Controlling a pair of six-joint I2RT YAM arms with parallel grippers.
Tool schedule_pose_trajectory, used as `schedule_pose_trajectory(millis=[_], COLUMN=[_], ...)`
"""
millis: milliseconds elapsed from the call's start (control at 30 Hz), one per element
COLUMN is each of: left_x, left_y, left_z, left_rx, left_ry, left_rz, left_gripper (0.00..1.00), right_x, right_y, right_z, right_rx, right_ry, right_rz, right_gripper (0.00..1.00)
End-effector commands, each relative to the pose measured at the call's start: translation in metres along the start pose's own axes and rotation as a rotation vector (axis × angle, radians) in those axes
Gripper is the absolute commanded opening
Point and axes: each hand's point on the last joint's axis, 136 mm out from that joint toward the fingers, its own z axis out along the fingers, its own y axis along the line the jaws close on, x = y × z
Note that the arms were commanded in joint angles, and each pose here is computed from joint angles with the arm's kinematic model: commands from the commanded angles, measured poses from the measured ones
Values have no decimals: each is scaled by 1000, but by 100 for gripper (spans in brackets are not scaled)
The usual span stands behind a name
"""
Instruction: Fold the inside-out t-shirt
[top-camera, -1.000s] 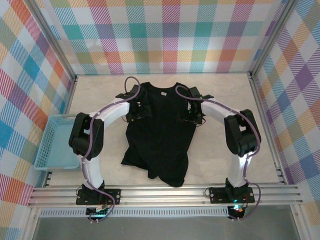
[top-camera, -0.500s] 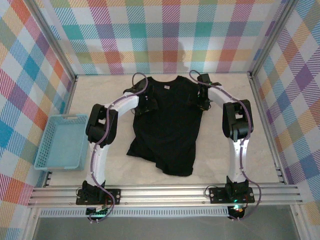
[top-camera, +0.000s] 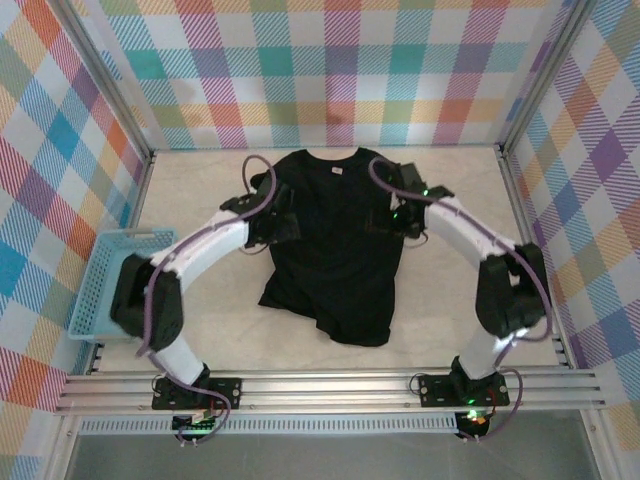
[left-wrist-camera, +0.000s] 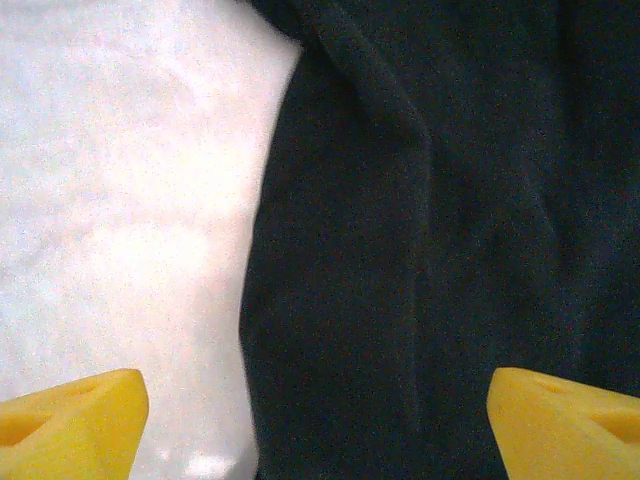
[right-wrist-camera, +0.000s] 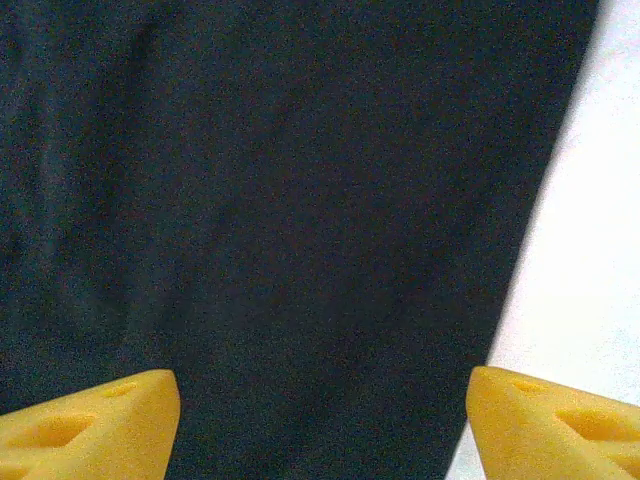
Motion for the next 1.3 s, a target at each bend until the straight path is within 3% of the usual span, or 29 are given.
schedule_pose_trajectory(millis=[0,167,300,467,700,933,1100,1267], left_x=[41,94,122,142,174,143,134,136], left_y=[5,-12,-12,-8,-46,-9,10,15], left_z=[-2,2,20,33,15,-20,-35,-31], left_rx=[31,96,94,100,147,46,61,55], left_ry=[39,95,150,183,179,3,-55,-50], left_rz=[18,106,88,61,131,95,85,107], left_gripper=[86,83,75,65,60,72,75,75], right_x=[66,128,150,137,78,71,113,160], right_y=[8,25,23,-10,-41,-37,-12,13], right_z=[4,3,23,50,68,17,-27,-37], right_rx=[9,-51,-86,16,47,72,70,-51], right_ry=[101,167,205,208,164,70,39,73], right_rz=[-38,-47,33,103,171,67,-122,-126], right_gripper=[76,76,75,74,71,74,75,69])
